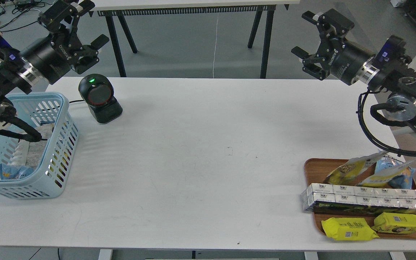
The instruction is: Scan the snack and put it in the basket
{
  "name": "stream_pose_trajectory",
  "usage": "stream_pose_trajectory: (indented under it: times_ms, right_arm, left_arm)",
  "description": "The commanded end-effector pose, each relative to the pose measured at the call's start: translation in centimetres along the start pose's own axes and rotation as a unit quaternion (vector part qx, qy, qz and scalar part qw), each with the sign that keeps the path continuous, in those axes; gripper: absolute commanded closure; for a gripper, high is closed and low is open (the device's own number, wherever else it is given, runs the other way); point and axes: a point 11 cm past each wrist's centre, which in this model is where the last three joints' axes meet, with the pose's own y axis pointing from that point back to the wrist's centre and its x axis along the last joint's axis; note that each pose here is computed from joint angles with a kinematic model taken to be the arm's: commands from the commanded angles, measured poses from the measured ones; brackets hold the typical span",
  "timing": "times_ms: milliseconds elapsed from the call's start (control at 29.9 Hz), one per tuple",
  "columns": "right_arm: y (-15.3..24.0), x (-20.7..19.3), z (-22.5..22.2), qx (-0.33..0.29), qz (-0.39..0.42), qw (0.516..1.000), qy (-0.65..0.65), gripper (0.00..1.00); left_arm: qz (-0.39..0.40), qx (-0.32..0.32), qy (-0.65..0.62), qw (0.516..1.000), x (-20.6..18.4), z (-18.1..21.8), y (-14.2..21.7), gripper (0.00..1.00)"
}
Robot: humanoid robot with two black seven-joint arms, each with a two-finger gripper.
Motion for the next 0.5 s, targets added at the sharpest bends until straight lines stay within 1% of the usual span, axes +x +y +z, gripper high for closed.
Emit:
stream_pose_trajectory:
  times_ms: [0,100,234,367,468]
  right_arm:
    - [1.5,2.5,-3.3,-0.032,-0.014,0.992,0.124,0.01]
    - [2.1,2.3,-4.4,-0.070,-0.055,0.972,0.217,0.01]
    - [2.6,1.0,-5.4,-0.123,-0.129,0.919,0.353,0.01]
    - [3.7,-0.8,-6.2,-0.152,-0.195,0.851,0.463,0.01]
    - [5.7,-2.4,-6.0,-0.176,-0.248,0.780,0.547,0.01]
  left_arm:
    - [-0.002,-0.001,-0.002,1.000,-0.1,0.1,-0.2,0.00]
    - [-0.003,-0.001,-0.002,1.000,-0.1,0.1,-0.2,0.00]
    - [-0.004,-0.001,-0.002,1.000,-0.1,0.2,-0.3,0.00]
    - [-0.004,-0.002,-0.005,1.000,-0.1,0.4,-0.3,0.00]
    - [-0.004,-0.001,-0.006,1.000,0.0,0.4,-0.2,0.00]
